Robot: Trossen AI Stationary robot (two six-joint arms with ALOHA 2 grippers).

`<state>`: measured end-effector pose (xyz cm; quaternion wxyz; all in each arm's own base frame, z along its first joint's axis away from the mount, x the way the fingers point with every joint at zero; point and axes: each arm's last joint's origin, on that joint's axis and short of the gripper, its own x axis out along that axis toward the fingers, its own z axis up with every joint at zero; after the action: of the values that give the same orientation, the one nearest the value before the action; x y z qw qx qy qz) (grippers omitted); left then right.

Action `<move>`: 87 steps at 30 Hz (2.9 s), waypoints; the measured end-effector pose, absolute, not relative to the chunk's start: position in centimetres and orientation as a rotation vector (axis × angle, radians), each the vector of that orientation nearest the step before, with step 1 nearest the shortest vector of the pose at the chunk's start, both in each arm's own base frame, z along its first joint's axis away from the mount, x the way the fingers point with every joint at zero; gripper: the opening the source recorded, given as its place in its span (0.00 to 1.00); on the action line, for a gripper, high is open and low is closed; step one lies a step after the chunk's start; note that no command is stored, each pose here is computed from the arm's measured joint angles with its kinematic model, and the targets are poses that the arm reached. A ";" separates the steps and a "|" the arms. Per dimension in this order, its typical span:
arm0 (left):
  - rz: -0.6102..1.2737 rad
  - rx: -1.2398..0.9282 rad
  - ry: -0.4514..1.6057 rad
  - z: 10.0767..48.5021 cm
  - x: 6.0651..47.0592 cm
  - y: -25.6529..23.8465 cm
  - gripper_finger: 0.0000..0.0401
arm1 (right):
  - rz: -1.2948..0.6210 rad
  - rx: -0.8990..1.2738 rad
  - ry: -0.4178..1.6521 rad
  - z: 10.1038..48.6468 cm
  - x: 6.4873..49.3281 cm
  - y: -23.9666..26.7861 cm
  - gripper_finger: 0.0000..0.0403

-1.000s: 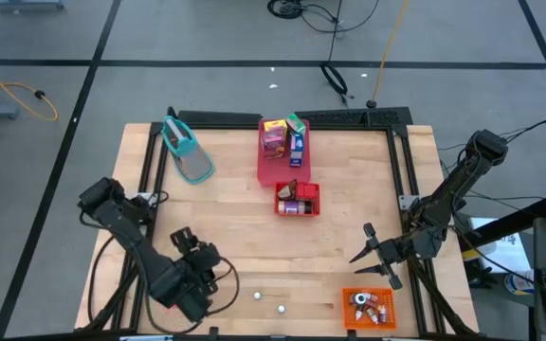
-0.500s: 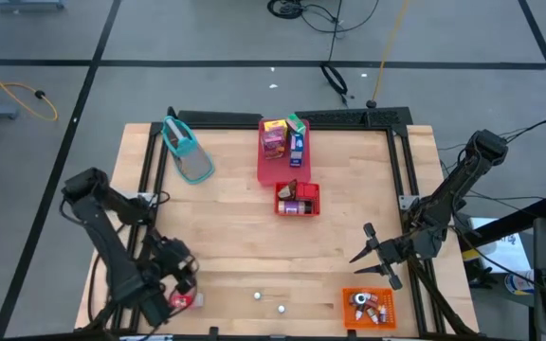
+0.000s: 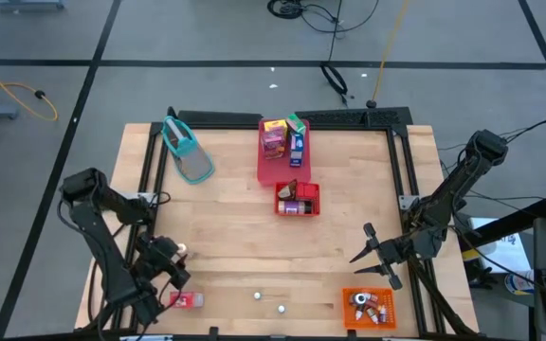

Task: Pick & Place Kitchen Items
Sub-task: Put the yellow food coloring bottle into the orange bin

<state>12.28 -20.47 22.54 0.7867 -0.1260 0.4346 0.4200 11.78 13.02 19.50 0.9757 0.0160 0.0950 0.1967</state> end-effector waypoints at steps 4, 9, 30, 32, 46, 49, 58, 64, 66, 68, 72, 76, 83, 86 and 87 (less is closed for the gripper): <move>0.918 -0.289 0.920 21.8 11.9 -20.4 0.68 | 0.397 0.025 0.190 19.5 11.8 13.0 0.31; 0.930 -0.319 0.896 20.4 11.6 -20.0 0.68 | 0.398 0.015 0.188 19.5 11.8 13.0 0.31; 0.889 -0.341 0.870 18.6 11.6 -19.8 0.40 | 0.397 0.014 0.188 19.5 11.8 13.0 0.31; 0.877 -0.336 0.876 18.6 11.7 -19.9 0.34 | 0.398 0.014 0.188 19.5 11.8 13.0 0.31; 0.856 -0.338 0.811 18.7 11.8 -19.9 0.26 | 0.397 0.014 0.189 19.5 11.8 13.0 0.31; 0.853 -0.341 0.811 18.7 11.9 -19.9 0.24 | 0.395 0.008 0.187 19.5 11.8 13.0 0.31; 0.809 -0.412 0.834 20.9 13.0 -18.3 0.27 | 0.332 0.005 0.179 19.5 12.1 12.7 0.31; 0.701 -0.371 0.818 22.9 15.4 -16.1 0.25 | 0.305 0.008 0.179 19.5 12.4 12.3 0.31; 0.659 -0.350 0.814 23.3 16.5 -15.5 0.27 | 0.296 0.009 0.179 19.5 12.5 12.2 0.31; 0.619 -0.325 0.814 23.6 17.7 -14.9 0.29 | 0.289 0.010 0.179 19.5 12.6 12.1 0.31; 0.531 -0.270 0.812 23.9 20.4 -13.8 0.29 | 0.275 0.011 0.179 19.5 12.8 11.9 0.31; 0.425 -0.222 0.766 24.5 23.1 -12.6 0.26 | 0.255 0.013 0.178 19.5 13.0 11.7 0.31; 0.204 -0.161 0.618 26.3 26.9 -10.6 0.29 | 0.218 0.019 0.175 19.6 13.5 11.2 0.31; 0.150 -0.148 0.558 26.9 28.0 -9.7 0.29 | 0.198 0.033 0.158 19.7 13.7 10.9 0.31; 0.137 -0.144 0.543 27.1 28.3 -9.4 0.28 | 0.191 0.037 0.155 19.8 13.8 10.8 0.31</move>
<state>28.26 -9.38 27.07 0.9585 -0.0711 0.2677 0.0675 13.81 10.83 19.79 0.9923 0.0185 0.0771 0.0951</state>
